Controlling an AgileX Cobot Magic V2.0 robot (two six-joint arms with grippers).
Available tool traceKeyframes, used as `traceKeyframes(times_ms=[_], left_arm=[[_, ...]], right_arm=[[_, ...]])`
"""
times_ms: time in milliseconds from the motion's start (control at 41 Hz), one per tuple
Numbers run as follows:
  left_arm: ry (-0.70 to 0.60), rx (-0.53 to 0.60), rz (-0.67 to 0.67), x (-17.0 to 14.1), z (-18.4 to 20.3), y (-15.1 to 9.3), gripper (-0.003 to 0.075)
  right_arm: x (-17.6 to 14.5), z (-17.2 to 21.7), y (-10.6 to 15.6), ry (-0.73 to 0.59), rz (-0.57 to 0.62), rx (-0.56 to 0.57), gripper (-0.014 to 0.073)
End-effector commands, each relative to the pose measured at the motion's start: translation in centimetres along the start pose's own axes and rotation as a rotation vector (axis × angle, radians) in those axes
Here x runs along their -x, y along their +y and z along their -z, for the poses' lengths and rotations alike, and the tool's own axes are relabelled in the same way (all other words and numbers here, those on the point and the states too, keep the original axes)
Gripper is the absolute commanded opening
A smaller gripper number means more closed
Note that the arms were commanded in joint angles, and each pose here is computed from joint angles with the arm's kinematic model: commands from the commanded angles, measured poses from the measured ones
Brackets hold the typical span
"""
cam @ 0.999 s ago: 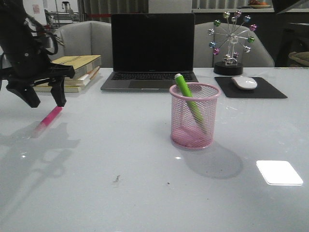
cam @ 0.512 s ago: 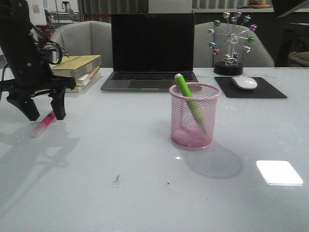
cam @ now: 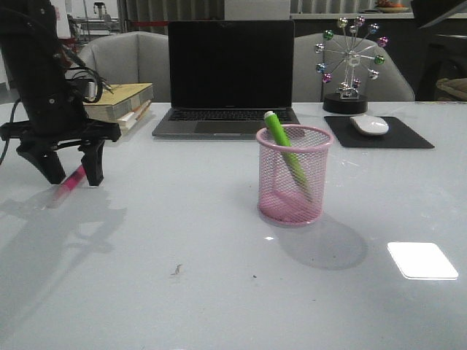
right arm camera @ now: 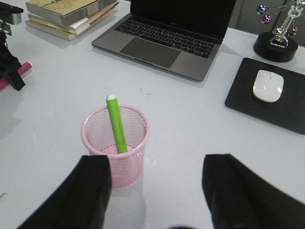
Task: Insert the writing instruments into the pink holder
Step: 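Close the left gripper on the pink marker and lift it, then carry the pink marker with the left gripper over the pink holder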
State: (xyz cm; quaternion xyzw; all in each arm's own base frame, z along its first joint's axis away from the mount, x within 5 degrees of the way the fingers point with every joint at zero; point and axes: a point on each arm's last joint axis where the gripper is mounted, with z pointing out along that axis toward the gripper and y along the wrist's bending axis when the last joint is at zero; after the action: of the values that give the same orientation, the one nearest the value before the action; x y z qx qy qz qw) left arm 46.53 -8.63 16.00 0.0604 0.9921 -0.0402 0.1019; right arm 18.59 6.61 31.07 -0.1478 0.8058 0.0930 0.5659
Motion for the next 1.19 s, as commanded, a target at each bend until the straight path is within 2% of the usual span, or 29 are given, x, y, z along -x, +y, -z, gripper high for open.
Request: traceKeyframes(times_ms=[0, 97, 146, 268, 317, 487, 658, 1072, 1170], left_arm=[[-0.049, -0.014, 0.013, 0.5, 2.3, -0.4, 0.0455], [-0.047, -0.013, 0.013, 0.5, 2.2, -0.4, 0.0454], [-0.049, -0.013, 0.013, 0.6, 2.2, -0.4, 0.0417], [-0.049, -0.013, 0.013, 0.6, 2.2, -0.4, 0.0163], [-0.05, -0.013, 0.013, 0.6, 2.2, -0.4, 0.0087], [-0.065, -0.014, 0.01, 0.7, 2.2, -0.4, 0.0097], [-0.142, -0.021, 0.001, 1.7, 3.4, -0.5, 0.0097], [-0.548, -0.052, -0.022, 3.1, 14.3, -1.3, 0.0097], [-0.599, -0.06, -0.056, 2.8, 16.3, -2.1, 0.0097]], right_arm=[[1.8, 0.7, -0.2, -0.121, 0.015, -0.012, 0.0522], [1.8, 0.7, -0.2, -0.12, 0.015, -0.012, 0.0522], [1.8, 0.7, -0.2, -0.12, 0.015, -0.012, 0.0522], [1.8, 0.7, -0.2, -0.12, 0.015, -0.012, 0.0522], [1.8, 0.7, -0.2, -0.12, 0.015, -0.012, 0.0522], [1.8, 0.7, -0.2, -0.12, 0.015, -0.012, 0.0522], [1.8, 0.7, -0.2, -0.12, 0.015, -0.012, 0.0522], [1.4, 0.7, -0.1, -0.075, 0.014, -0.009, 0.0522], [1.4, 0.7, -0.1, -0.075, 0.014, -0.009, 0.0522]])
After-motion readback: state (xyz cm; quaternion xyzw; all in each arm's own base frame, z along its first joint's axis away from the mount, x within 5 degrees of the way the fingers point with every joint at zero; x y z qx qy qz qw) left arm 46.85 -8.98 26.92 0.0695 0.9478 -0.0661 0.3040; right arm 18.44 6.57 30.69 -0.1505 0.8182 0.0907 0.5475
